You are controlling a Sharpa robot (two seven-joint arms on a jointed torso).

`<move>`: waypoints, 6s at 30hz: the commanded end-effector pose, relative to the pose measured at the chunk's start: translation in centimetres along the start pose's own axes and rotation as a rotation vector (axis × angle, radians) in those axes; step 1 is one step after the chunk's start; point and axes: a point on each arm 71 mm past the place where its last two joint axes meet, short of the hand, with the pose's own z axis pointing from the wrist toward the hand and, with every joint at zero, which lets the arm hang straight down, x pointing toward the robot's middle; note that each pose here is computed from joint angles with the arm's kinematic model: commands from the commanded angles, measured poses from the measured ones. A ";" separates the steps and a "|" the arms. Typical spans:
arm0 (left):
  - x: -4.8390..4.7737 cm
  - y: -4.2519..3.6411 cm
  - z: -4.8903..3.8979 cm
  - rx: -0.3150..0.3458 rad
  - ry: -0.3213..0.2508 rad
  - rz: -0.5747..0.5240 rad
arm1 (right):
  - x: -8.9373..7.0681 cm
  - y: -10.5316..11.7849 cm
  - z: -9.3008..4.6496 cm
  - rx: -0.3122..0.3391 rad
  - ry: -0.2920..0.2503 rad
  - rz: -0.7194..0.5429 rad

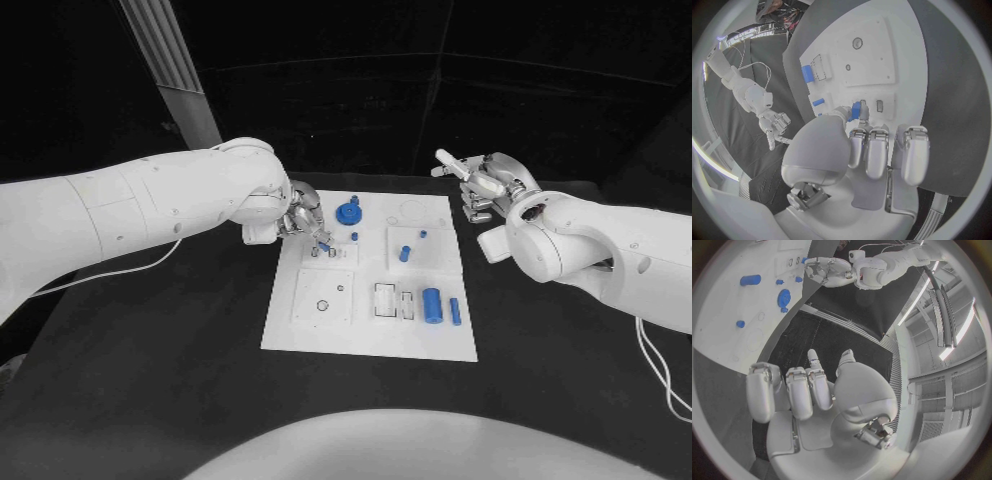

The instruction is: Assemble the parts on the task board

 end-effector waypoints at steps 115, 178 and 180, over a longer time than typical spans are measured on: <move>0.82 -0.92 2.66 -0.114 0.009 -0.014 | 0.2 0.2 0.0 -0.003 0.003 -0.001; 1.00 -1.27 3.00 -0.088 0.035 -0.001 | 0.1 0.1 -0.1 0.002 -0.004 -0.002; 0.99 -1.26 2.99 -0.081 0.032 -0.003 | 0.1 0.1 -0.1 0.002 -0.005 -0.002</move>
